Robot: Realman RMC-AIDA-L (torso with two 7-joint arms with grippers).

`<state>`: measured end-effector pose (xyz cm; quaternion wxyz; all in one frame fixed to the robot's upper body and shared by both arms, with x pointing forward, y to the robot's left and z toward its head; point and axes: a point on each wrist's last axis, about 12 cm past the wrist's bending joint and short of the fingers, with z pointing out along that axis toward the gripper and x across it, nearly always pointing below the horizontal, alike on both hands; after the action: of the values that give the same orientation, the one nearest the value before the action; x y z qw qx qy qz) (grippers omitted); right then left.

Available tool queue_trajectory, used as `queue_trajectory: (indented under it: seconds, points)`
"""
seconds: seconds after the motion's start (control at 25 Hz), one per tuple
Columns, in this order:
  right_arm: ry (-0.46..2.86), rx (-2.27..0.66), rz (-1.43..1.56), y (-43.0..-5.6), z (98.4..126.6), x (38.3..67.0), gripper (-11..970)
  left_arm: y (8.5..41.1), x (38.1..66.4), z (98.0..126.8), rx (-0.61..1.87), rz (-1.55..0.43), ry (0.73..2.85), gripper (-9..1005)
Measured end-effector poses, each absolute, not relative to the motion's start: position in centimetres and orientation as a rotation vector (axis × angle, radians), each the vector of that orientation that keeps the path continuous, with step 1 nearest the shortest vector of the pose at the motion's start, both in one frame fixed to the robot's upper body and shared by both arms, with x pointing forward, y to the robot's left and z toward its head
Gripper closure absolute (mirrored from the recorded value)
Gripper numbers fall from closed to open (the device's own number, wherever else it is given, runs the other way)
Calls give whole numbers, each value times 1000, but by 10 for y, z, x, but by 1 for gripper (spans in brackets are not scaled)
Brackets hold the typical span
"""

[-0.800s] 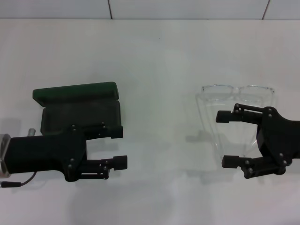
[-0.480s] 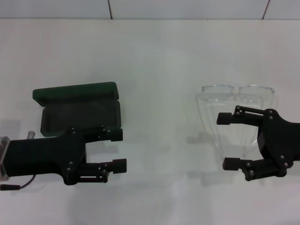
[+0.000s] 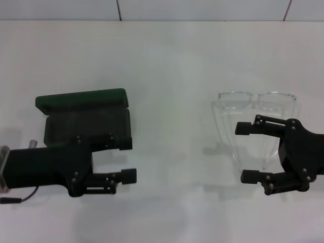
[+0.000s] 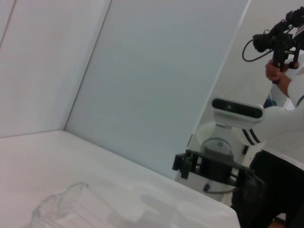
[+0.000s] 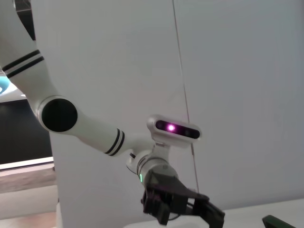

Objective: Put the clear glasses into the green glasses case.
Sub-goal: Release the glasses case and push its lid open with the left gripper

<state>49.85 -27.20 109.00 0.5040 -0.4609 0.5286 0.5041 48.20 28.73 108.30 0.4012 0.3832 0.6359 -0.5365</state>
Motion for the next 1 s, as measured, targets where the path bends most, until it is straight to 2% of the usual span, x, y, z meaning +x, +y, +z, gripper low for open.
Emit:
queue_trajectory:
  seconds: [0.16,0.28,0.52,0.64,0.8,0.92,1.0]
  points:
    - [1307,-1098,1177,-274,1086,501,97,292,496,1103,959,-1314,1626,201]
    - [1341,-1092,1140,-274,1083,504,98,297,516,1135,938,-1227,1721,201]
    - [1368,-1069,1099,-278,1081,508,101,300,542,1205,989,-881,1894,202]
    - [1371,-1065,1096,-281,1083,508,102,295,550,1229,1045,-702,1974,203]
    - [1366,-1065,1100,-281,1084,508,104,277,565,1239,1167,-547,2066,204]
    - [1365,-1064,1103,-281,1084,507,105,260,578,1228,1272,-501,2163,204]
    - [1360,-1066,1105,-280,1084,507,106,253,584,1220,1303,-494,2203,250]
